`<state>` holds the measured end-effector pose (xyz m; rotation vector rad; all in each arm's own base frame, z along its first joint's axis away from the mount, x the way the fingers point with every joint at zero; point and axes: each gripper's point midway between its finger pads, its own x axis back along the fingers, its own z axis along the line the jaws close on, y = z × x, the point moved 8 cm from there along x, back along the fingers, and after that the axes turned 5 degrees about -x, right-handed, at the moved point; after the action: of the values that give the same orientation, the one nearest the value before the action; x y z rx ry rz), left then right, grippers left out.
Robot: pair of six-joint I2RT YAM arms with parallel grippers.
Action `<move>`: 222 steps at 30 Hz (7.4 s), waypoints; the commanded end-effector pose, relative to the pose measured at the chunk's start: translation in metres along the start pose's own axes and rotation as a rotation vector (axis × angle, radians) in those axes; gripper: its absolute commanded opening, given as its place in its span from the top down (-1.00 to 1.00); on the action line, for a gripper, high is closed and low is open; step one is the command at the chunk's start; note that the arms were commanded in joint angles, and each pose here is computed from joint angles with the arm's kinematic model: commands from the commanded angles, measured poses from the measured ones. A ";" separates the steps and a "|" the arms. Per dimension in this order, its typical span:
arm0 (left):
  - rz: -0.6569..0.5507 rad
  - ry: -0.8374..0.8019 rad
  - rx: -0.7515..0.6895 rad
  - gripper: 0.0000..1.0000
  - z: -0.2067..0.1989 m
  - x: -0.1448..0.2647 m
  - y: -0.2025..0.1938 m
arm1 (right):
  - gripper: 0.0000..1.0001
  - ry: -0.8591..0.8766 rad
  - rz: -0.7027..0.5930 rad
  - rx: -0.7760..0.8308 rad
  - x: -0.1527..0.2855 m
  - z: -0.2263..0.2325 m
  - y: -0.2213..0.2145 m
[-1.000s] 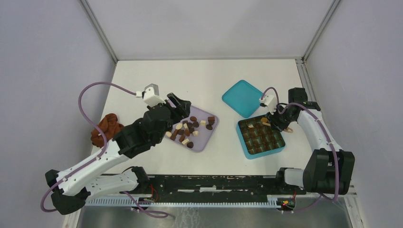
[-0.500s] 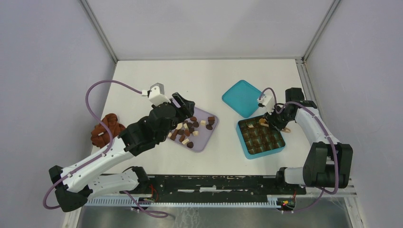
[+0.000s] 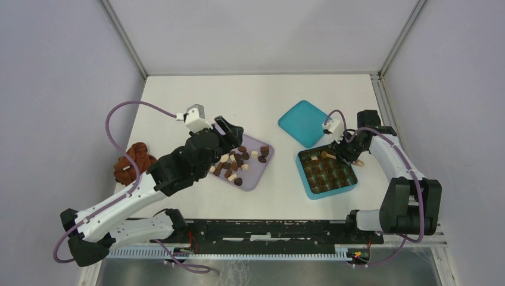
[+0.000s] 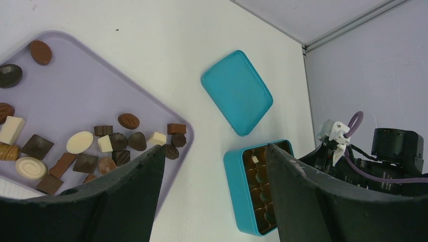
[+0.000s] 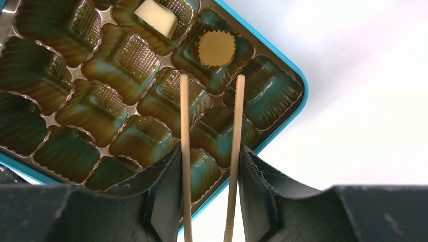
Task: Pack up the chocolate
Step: Place the fake chocolate in the packing box, then pick up the fake chocolate from the plate, then place the fake chocolate in the packing box.
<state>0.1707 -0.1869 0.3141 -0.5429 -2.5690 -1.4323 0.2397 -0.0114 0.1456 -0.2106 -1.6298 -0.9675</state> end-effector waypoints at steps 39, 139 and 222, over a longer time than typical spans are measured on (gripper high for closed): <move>-0.174 0.061 0.065 -0.56 0.048 0.064 0.052 | 0.20 0.275 -0.161 0.632 -0.074 0.179 0.184; -0.173 0.029 0.093 -0.56 0.043 0.056 0.045 | 0.78 0.276 -0.151 0.539 -0.048 0.162 0.188; -0.240 0.061 -0.070 -0.57 0.029 0.078 0.095 | 0.23 0.170 -0.165 0.518 -0.005 0.093 0.145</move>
<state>0.1427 -0.1180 0.3810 -0.3006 -2.6130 -1.5423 0.2628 0.0996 0.1949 0.2062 -1.6700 -0.6626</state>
